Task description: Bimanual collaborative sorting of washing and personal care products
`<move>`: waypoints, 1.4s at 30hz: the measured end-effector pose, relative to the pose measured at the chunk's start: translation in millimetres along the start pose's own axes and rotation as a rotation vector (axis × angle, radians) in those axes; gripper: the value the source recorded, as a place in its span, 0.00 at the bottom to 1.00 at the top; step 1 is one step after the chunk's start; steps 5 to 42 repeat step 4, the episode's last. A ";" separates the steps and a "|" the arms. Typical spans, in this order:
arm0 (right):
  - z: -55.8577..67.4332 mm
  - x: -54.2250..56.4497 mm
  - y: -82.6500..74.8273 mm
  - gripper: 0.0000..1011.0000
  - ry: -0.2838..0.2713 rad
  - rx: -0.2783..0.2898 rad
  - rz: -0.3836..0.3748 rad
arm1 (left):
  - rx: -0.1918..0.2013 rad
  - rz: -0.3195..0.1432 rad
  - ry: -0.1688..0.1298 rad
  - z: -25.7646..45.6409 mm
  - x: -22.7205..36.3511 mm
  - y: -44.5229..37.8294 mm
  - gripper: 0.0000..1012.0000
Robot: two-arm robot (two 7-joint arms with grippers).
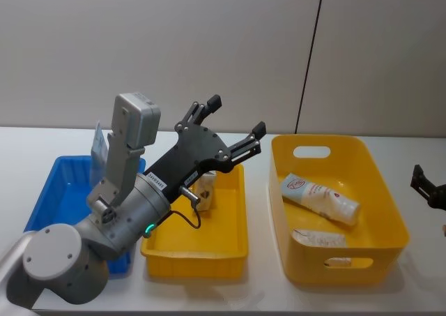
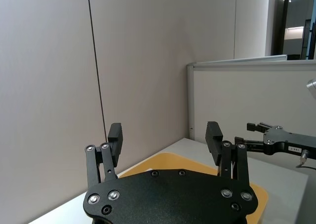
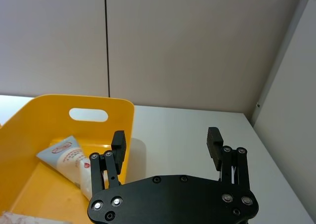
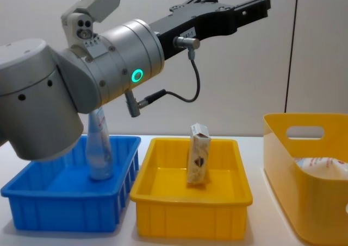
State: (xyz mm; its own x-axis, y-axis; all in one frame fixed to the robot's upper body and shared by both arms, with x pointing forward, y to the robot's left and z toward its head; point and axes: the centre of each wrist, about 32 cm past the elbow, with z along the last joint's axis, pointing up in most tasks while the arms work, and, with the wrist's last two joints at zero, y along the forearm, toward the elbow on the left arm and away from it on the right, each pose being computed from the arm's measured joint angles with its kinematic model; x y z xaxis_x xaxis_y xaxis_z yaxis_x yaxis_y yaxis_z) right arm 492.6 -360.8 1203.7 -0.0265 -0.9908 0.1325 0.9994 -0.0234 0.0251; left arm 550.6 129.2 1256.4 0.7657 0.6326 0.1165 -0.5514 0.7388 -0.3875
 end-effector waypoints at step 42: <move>-0.9 2.0 -0.3 0.99 0.000 -0.003 -0.009 | 0.000 0.000 0.000 0.0 0.0 0.0 0.99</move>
